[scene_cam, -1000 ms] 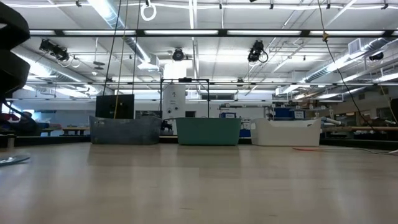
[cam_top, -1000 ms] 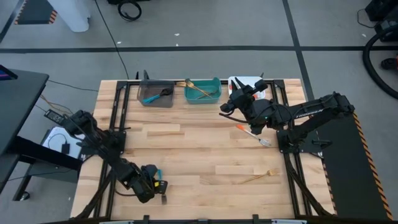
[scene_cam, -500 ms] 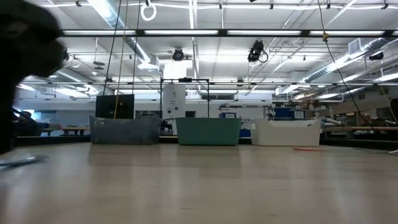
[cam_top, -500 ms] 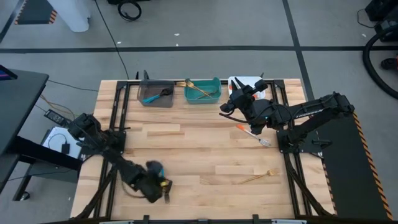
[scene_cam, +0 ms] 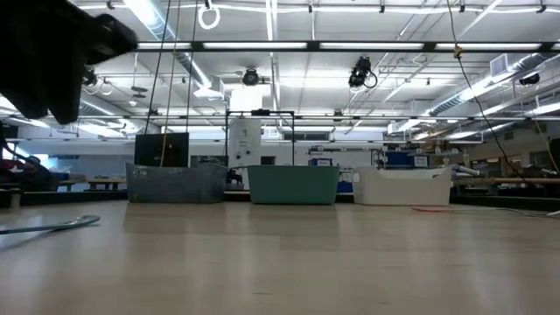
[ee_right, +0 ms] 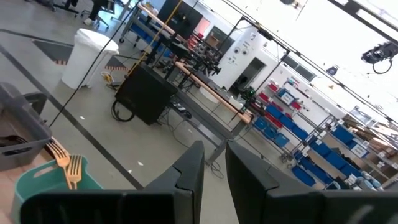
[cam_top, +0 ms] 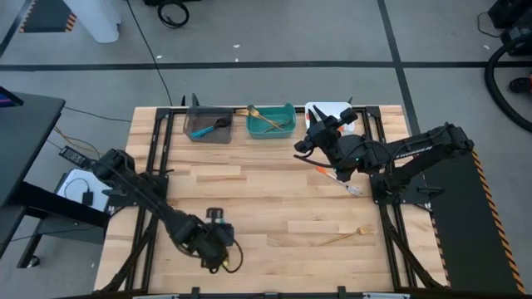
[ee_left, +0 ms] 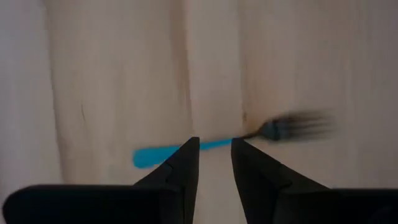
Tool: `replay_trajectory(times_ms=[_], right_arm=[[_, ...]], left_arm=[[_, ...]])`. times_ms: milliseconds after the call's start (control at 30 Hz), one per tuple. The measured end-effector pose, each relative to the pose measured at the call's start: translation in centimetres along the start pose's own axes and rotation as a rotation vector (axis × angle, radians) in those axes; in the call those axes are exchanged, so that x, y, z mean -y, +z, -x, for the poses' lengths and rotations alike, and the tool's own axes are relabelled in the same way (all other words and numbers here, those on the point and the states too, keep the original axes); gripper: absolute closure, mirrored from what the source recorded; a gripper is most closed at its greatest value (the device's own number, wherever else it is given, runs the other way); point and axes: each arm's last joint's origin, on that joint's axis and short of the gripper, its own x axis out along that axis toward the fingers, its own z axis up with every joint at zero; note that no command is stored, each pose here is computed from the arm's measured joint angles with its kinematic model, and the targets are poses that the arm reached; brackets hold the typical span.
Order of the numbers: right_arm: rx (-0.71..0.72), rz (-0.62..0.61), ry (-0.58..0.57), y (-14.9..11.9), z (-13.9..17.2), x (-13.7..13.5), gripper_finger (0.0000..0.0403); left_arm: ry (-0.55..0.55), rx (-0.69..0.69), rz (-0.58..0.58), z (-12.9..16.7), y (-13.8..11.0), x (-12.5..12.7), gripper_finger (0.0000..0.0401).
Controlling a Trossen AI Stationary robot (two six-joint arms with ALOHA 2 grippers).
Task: Sort silverware by color (type)
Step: Put the blue fork into the black transparent bin
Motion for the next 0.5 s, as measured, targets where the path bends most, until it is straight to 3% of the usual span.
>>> replay_trajectory(times_ms=[167,500], right_arm=[[0.004,0.005,0.007,0.0,0.2,-0.1,0.0328],[0.003,0.029,0.013,-0.1,0.3,-0.2,0.0328]], left_arm=[[-0.085,-0.063,-0.287,-0.7,0.7,-1.6,0.0299],[-0.097,-0.107,-0.630,-2.6,0.6,-1.3,0.0299]])
